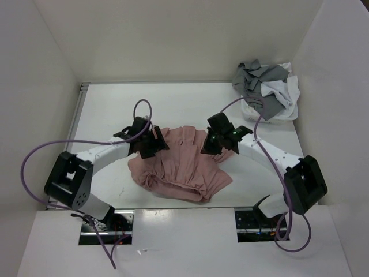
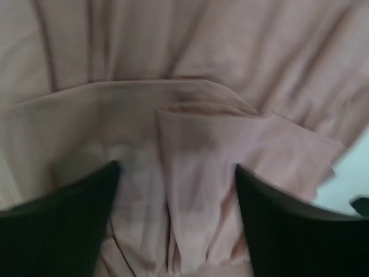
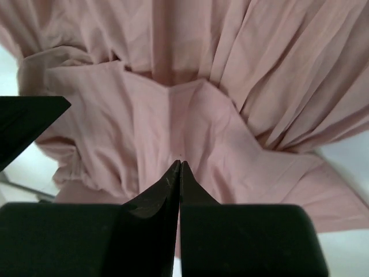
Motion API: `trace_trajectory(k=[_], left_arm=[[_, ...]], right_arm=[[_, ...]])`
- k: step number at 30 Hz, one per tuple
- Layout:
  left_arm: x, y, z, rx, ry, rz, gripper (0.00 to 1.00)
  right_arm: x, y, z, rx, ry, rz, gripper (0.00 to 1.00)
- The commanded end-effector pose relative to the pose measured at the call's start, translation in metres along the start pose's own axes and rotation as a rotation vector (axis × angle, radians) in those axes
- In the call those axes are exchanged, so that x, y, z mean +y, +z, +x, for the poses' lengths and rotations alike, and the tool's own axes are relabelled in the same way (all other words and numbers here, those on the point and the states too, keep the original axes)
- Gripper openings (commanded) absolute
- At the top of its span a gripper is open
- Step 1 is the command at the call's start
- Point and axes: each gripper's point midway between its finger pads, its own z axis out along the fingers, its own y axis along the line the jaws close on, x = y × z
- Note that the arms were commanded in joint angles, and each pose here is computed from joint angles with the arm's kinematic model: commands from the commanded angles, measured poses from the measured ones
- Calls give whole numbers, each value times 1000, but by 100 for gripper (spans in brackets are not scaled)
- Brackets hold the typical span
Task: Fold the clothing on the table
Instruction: Fold the skirt
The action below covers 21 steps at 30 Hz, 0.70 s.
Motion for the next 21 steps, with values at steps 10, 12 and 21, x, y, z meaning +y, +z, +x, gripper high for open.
trace_trajectory(k=[10,12,21], left_arm=[[42,65,-16,-27,-20,-199,45],[42,73,-19,-32,-19,-208,45],[18,108,-69,-70,-22,-181,45]], right_arm=[[-42,93,1,83,6,137,3],[-51,109,-2,113,10,164,3],[-70,125,-86,42,107,152,3]])
